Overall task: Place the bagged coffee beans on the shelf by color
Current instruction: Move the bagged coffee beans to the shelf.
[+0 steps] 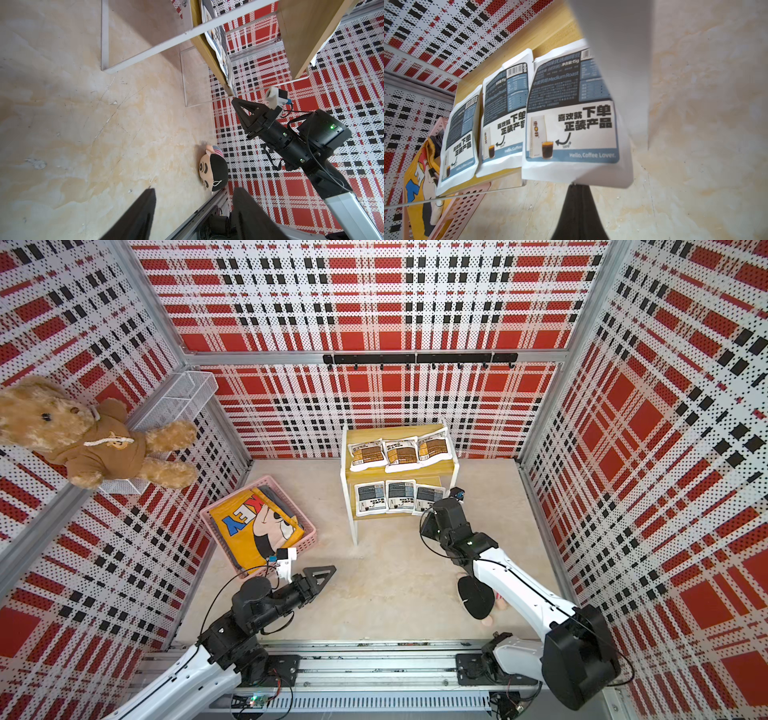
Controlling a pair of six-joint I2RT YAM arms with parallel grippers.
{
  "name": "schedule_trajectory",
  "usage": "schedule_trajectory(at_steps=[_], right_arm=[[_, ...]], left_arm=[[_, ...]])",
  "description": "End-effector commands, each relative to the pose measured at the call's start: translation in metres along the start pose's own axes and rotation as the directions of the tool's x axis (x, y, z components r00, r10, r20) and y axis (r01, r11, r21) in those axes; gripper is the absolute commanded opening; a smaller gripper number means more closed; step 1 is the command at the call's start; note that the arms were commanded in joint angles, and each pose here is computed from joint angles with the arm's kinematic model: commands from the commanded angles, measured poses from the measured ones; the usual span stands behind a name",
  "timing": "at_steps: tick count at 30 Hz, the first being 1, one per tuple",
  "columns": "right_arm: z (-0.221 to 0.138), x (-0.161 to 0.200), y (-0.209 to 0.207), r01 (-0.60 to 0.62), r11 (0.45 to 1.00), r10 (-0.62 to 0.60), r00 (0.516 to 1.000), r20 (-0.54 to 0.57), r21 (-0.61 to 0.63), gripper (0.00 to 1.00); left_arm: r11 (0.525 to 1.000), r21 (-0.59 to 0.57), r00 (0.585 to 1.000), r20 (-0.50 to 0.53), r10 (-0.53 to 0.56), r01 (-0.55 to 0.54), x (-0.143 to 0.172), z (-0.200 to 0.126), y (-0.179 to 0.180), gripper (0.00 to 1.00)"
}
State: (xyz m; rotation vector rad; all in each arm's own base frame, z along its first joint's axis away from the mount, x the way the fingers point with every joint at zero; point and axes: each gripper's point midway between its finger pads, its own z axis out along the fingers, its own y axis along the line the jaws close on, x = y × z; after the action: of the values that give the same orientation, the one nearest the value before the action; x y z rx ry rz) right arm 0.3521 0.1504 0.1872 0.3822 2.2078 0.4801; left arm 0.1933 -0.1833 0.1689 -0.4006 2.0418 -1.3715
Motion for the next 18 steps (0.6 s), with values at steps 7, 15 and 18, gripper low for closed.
schedule_trajectory(at_steps=[7, 15, 18], right_arm=[[0.010, -0.033, 0.008, 0.015, 1.000, -0.016, 0.995, 0.095, 0.010, 0.00], [-0.004, -0.022, -0.002, -0.016, 1.000, 0.015, 0.997, 0.081, 0.012, 0.00], [-0.013, -0.009, -0.013, -0.043, 0.999, 0.042, 0.997, 0.061, 0.012, 0.00]], left_arm=[[1.000, -0.011, 1.000, -0.006, 0.015, -0.015, 0.000, -0.004, 0.002, 0.66], [1.000, -0.006, 1.000, 0.004, 0.014, -0.014, -0.001, -0.006, 0.000, 0.66], [1.000, -0.007, 1.000, 0.009, 0.015, -0.015, -0.002, -0.006, 0.000, 0.66]])
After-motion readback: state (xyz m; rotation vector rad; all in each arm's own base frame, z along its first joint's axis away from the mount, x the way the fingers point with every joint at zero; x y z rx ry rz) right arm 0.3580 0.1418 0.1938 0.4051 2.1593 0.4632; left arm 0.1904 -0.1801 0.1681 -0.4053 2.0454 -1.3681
